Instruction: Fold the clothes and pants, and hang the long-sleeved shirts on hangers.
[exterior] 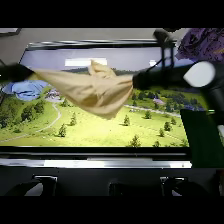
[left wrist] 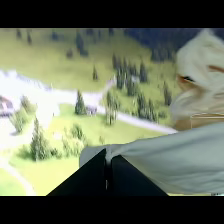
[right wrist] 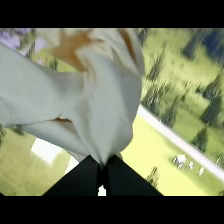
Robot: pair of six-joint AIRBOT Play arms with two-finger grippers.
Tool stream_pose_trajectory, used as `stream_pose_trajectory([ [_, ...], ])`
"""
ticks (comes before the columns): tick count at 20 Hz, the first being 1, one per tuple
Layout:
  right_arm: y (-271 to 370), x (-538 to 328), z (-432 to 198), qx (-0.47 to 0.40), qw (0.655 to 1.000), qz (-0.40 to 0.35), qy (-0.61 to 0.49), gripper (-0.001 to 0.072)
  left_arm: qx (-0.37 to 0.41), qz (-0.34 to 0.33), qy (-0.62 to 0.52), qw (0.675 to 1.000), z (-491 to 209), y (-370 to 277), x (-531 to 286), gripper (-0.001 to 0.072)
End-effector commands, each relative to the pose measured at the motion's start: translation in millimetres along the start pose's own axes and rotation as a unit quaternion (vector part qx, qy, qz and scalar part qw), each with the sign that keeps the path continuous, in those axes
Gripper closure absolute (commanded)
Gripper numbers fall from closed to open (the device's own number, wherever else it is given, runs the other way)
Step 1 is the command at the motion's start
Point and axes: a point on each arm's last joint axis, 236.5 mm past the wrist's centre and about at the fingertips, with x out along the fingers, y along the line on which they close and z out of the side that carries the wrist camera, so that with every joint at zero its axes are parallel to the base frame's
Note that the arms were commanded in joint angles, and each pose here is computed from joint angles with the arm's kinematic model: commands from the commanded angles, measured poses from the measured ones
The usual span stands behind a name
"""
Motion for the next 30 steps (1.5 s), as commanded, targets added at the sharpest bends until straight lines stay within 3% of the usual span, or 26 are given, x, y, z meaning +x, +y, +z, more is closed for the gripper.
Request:
stream_pose_trajectory([
  [1,22,-102,73,-0.053,0.99,-0.028,-0.131,0.0683,0.033,0.033,-0.15,0.988,75,-25,-113,0.0697],
  [7,61,-226,80,-0.07,0.966,-0.018,-0.249,0.0682,0.0,0.069,-0.254,0.965,78,-41,-221,0.0697],
  [11,55,-228,80,-0.043,0.966,-0.025,-0.252,0.0682,-0.009,0.072,-0.255,0.964,77,-39,-223,0.0697],
  [15,26,-132,83,-0.009,0.986,-0.031,-0.166,0.0682,-0.061,0.081,-0.148,0.984,50,-3,-134,0.0698],
  [19,-22,34,45,0.111,0.993,-0.031,-0.014,0.0682,-0.127,0.103,0.027,0.986,-29,49,-6,0.0697],
  [23,-32,192,-30,0.231,0.965,0.042,0.116,0.0682,-0.188,0.127,0.175,0.958,-132,94,97,0.0697],
  [27,-31,277,-73,0.352,0.919,0.099,0.149,0.0677,-0.244,0.148,0.242,0.927,-196,119,153,0.0696],
  [29,-34,288,-79,0.366,0.913,0.1,0.149,0.0574,-0.251,0.149,0.25,0.923,-205,122,163,0.0697],
  [30,-34,285,-78,0.365,0.913,0.101,0.152,0.0559,-0.251,0.15,0.252,0.923,-207,123,164,0.0696],
])
